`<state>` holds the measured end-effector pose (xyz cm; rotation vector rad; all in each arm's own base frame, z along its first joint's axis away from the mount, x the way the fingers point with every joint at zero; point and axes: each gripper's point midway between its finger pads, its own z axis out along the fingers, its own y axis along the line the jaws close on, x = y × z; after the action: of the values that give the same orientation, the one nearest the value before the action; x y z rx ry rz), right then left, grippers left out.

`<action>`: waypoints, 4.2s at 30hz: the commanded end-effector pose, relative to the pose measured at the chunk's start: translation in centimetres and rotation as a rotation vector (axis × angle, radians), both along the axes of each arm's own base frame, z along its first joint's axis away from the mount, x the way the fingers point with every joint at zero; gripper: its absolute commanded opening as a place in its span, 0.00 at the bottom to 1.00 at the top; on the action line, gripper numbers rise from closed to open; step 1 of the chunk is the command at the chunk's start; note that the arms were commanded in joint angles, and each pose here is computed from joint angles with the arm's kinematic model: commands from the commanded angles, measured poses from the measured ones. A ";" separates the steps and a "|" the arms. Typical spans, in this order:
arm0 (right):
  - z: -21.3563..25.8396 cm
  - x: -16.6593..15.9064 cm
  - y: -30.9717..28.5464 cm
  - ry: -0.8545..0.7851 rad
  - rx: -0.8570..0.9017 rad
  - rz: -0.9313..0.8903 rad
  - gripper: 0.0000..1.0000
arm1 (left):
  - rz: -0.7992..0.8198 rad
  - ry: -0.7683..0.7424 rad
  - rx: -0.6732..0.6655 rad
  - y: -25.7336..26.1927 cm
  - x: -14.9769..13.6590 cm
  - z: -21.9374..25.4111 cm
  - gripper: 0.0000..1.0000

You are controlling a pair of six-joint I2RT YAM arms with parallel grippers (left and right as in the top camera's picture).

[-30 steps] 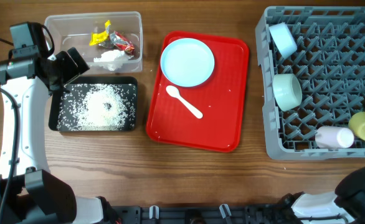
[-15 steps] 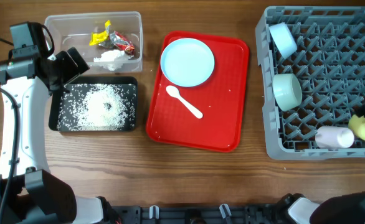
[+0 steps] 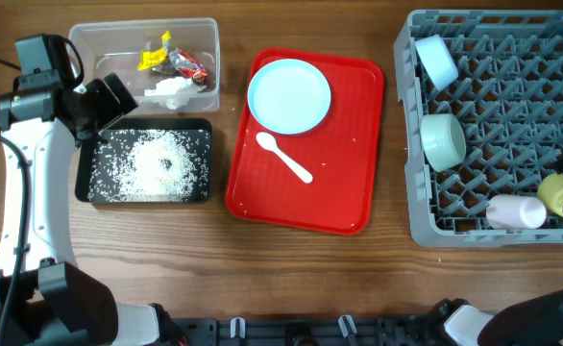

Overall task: Sort waste into correct bins and load items into the dishwasher rack
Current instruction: 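Carry the yellow cup to the rack and set it down with the right gripper, then grasp the light-blue plate on the red tray with the right gripper, then stand the light-blue plate upright in the back of the rack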

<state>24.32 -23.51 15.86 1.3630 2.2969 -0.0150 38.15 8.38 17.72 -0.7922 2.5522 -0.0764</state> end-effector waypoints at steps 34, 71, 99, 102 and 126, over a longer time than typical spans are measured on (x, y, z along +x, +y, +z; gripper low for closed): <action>-2.2 4.6 3.3 0.071 -0.002 0.185 0.93 | 0.015 -0.008 0.004 0.3 0.1 0.3 1.00; -12.2 23.4 42.5 0.186 0.157 0.969 0.80 | 0.015 -0.008 0.003 0.3 0.1 0.3 1.00; 4.5 24.5 34.3 -0.029 -0.344 1.098 0.04 | 0.015 -0.008 0.003 0.3 0.1 0.3 1.00; 7.8 24.2 31.2 -0.022 -0.500 0.991 0.04 | 0.015 -0.008 0.003 0.3 0.1 0.3 1.00; 16.3 22.4 3.6 0.270 -1.022 0.411 0.04 | 0.015 -0.008 0.003 0.3 0.1 0.3 1.00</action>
<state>45.89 -19.24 34.04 0.4014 2.1236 -1.0469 38.14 8.38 17.72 -0.7923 2.5526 -0.0764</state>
